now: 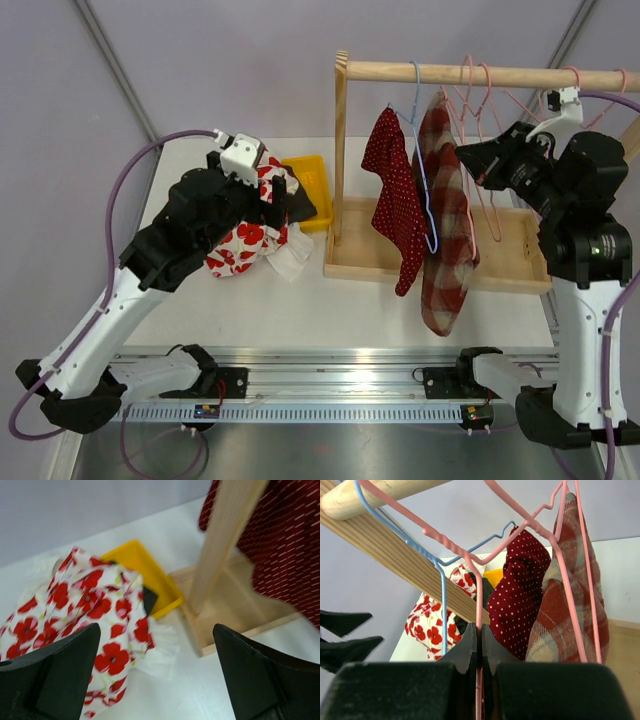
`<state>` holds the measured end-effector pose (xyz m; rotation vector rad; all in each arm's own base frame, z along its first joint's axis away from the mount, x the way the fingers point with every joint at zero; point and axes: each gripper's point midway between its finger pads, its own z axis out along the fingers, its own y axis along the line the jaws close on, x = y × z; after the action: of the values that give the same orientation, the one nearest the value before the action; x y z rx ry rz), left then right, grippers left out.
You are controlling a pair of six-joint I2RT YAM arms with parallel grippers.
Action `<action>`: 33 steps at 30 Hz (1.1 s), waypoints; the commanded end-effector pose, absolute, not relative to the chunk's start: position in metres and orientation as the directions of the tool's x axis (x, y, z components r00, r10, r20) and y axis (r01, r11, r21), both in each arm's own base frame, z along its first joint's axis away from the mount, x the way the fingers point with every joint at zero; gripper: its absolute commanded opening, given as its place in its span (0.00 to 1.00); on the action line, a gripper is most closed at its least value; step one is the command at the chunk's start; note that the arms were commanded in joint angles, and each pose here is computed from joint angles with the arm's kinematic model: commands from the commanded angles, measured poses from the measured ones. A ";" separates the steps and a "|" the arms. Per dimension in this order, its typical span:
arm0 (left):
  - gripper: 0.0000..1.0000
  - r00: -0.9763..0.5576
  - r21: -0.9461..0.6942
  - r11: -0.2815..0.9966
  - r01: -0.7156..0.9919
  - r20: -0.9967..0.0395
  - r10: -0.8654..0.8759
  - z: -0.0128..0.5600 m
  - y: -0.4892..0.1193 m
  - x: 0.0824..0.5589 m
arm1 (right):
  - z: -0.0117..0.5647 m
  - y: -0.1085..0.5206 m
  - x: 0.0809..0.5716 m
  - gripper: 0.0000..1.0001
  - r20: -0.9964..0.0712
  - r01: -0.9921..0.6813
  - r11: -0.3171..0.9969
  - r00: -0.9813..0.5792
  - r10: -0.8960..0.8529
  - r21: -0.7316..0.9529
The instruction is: Remove the skirt from the hanger
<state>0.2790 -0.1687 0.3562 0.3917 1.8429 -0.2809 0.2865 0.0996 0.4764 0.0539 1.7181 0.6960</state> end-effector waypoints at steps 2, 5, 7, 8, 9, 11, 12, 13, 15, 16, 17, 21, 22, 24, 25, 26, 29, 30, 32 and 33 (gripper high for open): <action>0.99 -0.150 -0.019 0.808 0.588 -0.985 0.087 0.426 -0.223 0.241 | 0.508 0.088 0.247 0.00 -0.908 -0.340 0.842 -0.145 0.393 0.419; 0.99 -0.105 -0.033 0.675 0.737 -0.992 0.067 0.439 -0.272 0.203 | 0.508 0.090 0.224 0.00 -0.898 -0.354 0.826 -0.146 0.415 0.439; 0.99 -0.094 -0.031 0.593 0.804 -0.993 0.075 0.438 -0.300 0.181 | 0.516 0.092 0.206 0.00 -0.897 -0.383 0.813 -0.134 0.421 0.438; 0.99 -0.083 -0.029 0.526 0.850 -0.993 0.080 0.438 -0.318 0.158 | 0.517 0.093 0.199 0.00 -0.897 -0.390 0.810 -0.132 0.422 0.439; 0.99 -0.070 -0.026 0.500 0.866 -0.995 0.070 0.442 -0.329 0.148 | 0.521 0.093 0.188 0.00 -0.895 -0.400 0.803 -0.129 0.428 0.442; 0.99 -0.056 -0.018 0.429 0.903 -0.996 0.075 0.437 -0.359 0.123 | 0.526 0.096 0.175 0.00 -0.892 -0.424 0.789 -0.129 0.433 0.444; 0.99 -0.055 -0.018 0.428 0.903 -0.996 0.075 0.433 -0.367 0.119 | 0.530 0.097 0.165 0.00 -0.888 -0.435 0.779 -0.128 0.442 0.451; 0.99 -0.059 -0.025 0.415 0.909 -0.996 0.070 0.431 -0.376 0.113 | 0.531 0.099 0.159 0.00 -0.885 -0.444 0.772 -0.130 0.447 0.455; 0.99 -0.062 -0.038 0.387 0.921 -0.997 0.050 0.423 -0.400 0.097 | 0.536 0.101 0.142 0.00 -0.878 -0.466 0.754 -0.130 0.460 0.464; 0.99 -0.065 -0.045 0.359 0.932 -0.997 0.045 0.418 -0.411 0.084 | 0.537 0.103 0.138 0.00 -0.877 -0.476 0.746 -0.136 0.462 0.467; 0.99 -0.064 -0.059 0.345 0.937 -0.998 0.004 0.423 -0.419 0.079 | 0.537 0.103 0.132 0.00 -0.871 -0.477 0.739 -0.140 0.471 0.476; 0.99 -0.069 -0.065 0.340 0.938 -0.998 -0.002 0.402 -0.445 0.067 | 0.542 0.106 0.112 0.00 -0.862 -0.506 0.713 -0.139 0.487 0.485; 0.99 -0.076 -0.072 0.344 0.936 -0.997 -0.001 0.399 -0.449 0.067 | 0.542 0.109 0.108 0.00 -0.862 -0.519 0.703 -0.149 0.485 0.486; 0.99 -0.083 -0.080 0.342 0.936 -0.997 -0.005 0.391 -0.462 0.065 | 0.543 0.112 0.102 0.00 -0.853 -0.533 0.683 -0.164 0.496 0.499; 0.99 -0.081 -0.078 0.339 0.938 -0.997 -0.006 0.389 -0.466 0.062 | 0.543 0.115 0.098 0.00 -0.852 -0.548 0.670 -0.175 0.494 0.501; 0.99 -0.078 -0.078 0.350 0.934 -0.997 -0.015 0.388 -0.469 0.063 | 0.543 0.116 0.095 0.00 -0.846 -0.554 0.658 -0.183 0.501 0.509; 0.99 -0.060 -0.081 0.361 0.929 -0.996 -0.069 0.393 -0.476 0.064 | 0.544 0.119 0.088 0.00 -0.839 -0.569 0.639 -0.192 0.508 0.517; 0.99 -0.054 -0.078 0.364 0.928 -0.996 -0.076 0.392 -0.478 0.065 | 0.544 0.120 0.087 0.00 -0.837 -0.570 0.635 -0.196 0.511 0.521; 0.91 -0.048 -0.085 0.369 0.926 -0.993 -0.110 0.397 -0.480 0.066 | 0.542 0.122 0.084 0.00 -0.830 -0.578 0.619 -0.209 0.517 0.531; 0.88 -0.043 -0.085 0.366 0.927 -0.992 -0.120 0.399 -0.481 0.066 | 0.542 0.122 0.084 0.00 -0.826 -0.578 0.615 -0.211 0.522 0.536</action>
<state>0.0605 -0.4767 0.3560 0.9734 1.4375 -0.9531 0.0989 0.1154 0.5183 0.0109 1.5757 0.9475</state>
